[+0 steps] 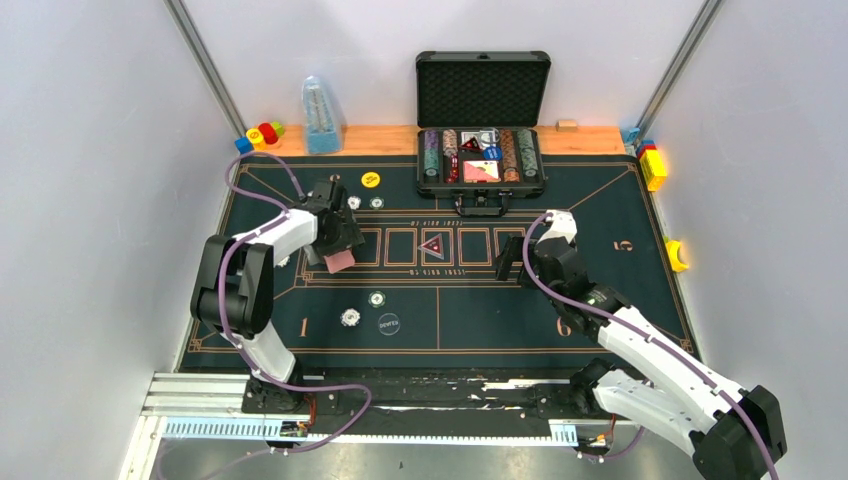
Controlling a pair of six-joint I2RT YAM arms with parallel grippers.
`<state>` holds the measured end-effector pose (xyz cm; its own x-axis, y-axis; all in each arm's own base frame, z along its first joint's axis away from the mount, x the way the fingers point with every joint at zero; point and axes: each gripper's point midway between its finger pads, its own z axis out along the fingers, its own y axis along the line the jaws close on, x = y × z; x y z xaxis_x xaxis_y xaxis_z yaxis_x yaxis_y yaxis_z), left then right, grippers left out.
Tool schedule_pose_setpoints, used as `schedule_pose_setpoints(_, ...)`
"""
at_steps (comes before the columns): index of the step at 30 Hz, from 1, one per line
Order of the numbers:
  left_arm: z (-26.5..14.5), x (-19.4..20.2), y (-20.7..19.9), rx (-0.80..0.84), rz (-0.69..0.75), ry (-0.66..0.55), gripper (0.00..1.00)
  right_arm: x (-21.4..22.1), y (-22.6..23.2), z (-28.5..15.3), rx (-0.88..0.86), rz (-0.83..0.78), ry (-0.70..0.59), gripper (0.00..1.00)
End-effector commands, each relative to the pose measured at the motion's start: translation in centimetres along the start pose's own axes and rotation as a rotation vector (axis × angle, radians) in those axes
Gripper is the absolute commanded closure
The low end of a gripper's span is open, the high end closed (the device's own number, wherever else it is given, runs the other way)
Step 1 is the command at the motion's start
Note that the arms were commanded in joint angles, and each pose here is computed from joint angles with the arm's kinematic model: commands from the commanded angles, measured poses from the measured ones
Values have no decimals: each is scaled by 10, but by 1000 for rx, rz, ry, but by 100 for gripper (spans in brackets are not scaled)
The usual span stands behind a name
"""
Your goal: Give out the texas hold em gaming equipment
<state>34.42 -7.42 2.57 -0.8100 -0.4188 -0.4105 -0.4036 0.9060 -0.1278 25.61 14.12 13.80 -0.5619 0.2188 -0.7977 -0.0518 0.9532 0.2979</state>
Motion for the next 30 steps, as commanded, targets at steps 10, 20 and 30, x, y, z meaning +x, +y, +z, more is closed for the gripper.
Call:
schedule_pose_setpoints(10, -4, 12, 21, -149, -38, 26, 2, -10, 5, -1, -21, 19, -44, 1)
schedule_pose_setpoints(20, 23, 7, 11, -158, -61, 36, 6, -11, 5, -2, -25, 18, -50, 1)
schedule_pose_setpoints(30, 26, 5, 15, -197, -85, 29, 22, -14, 6, -5, -35, 25, -63, 1)
